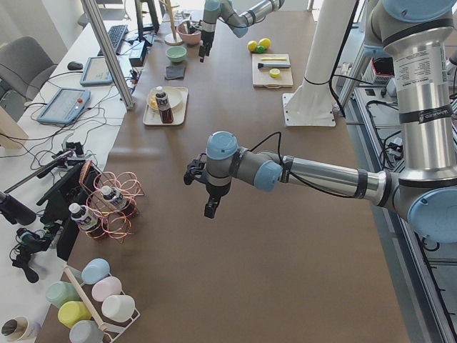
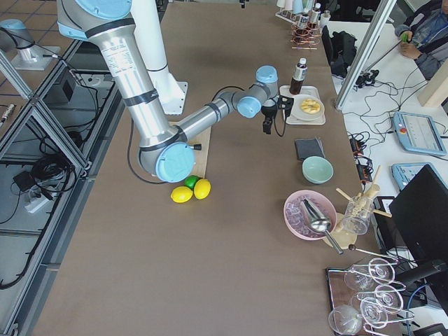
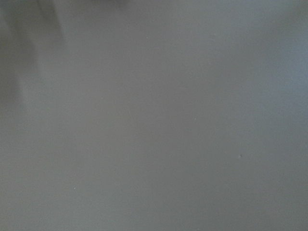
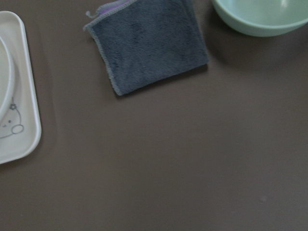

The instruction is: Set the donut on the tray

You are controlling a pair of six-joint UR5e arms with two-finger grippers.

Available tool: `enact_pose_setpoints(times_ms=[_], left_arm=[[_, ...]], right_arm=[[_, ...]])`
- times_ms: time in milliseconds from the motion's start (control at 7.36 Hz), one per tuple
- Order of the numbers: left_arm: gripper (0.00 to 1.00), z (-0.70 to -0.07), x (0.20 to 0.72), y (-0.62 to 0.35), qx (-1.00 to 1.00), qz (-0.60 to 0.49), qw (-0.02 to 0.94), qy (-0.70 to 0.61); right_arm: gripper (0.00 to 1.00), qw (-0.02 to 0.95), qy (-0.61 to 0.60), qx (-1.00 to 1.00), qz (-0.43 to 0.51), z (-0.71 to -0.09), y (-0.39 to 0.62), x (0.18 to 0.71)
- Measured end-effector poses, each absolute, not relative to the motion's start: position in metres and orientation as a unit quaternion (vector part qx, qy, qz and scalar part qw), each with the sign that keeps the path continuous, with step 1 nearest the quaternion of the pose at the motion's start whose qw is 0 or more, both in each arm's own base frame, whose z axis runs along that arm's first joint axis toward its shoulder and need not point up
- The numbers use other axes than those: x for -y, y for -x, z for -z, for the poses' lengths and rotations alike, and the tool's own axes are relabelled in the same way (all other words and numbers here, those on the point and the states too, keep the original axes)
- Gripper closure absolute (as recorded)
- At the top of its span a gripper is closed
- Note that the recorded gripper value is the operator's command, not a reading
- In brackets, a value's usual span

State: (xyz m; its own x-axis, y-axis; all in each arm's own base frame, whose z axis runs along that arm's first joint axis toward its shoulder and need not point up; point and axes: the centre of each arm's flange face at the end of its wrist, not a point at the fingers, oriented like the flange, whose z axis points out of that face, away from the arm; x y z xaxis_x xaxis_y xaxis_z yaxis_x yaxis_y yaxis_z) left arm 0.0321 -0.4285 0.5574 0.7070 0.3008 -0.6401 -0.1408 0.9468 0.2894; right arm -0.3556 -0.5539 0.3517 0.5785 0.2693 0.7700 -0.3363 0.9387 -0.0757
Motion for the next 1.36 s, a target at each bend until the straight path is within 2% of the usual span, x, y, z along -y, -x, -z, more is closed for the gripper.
enact_pose_setpoints(times_ms=[544,816,1359], left_arm=[[0.03,-0.586,0.423,0.012,-0.372,-0.135,0.913,-0.096],[0.03,-0.592,0.421,0.017,-0.382,-0.136,0.909,-0.093],[0.03,-0.598,0.420,0.018,-0.383,-0.131,0.910,-0.088]], right_arm=[[0.00,0.910,-0.073,0.408,-0.017,-0.488,0.134,0.506],[0.00,0.918,-0.081,0.387,0.031,-0.548,0.062,0.474],[0.00,0.929,-0.064,0.360,0.055,-0.589,-0.012,0.454]])
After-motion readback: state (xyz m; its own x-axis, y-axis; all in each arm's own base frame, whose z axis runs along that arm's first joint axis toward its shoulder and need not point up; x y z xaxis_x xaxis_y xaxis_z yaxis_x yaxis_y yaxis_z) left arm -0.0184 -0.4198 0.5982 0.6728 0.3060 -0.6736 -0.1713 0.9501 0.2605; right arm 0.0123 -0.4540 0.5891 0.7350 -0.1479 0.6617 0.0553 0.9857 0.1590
